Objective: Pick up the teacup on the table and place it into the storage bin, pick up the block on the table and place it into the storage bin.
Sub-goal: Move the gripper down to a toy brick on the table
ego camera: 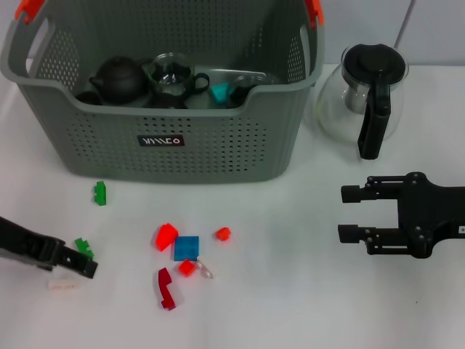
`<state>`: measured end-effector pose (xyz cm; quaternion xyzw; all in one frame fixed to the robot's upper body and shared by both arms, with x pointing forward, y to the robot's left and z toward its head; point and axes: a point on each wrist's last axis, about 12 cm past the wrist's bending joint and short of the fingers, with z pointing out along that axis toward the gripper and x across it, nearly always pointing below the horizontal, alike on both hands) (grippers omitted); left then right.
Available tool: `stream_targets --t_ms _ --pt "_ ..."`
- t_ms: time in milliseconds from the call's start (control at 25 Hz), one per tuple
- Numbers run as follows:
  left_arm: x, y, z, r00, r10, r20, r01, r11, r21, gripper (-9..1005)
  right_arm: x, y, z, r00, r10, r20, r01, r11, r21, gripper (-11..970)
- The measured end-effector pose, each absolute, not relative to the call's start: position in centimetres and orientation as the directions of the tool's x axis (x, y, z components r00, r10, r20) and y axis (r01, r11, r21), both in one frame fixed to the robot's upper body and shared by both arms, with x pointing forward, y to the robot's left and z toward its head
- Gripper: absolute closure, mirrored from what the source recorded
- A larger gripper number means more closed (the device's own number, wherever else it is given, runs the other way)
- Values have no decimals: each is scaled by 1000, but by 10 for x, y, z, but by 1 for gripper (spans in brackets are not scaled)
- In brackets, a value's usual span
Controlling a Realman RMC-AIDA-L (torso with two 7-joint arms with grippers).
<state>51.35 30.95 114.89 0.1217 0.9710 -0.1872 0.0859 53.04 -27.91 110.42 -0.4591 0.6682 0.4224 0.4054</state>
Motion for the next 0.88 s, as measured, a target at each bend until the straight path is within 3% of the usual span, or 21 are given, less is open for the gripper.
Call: stream_targets --t_ms 360,880 --pt "506 315 1138 -993 71 -96 105 899 -426 190 531 -279 1105 -248 -272 -930 -957 218 191 272" --pt "513 328 1118 -1000 3 -18 11 899 -438 229 532 -279 1105 -246 -274 -930 -956 224 187 271"
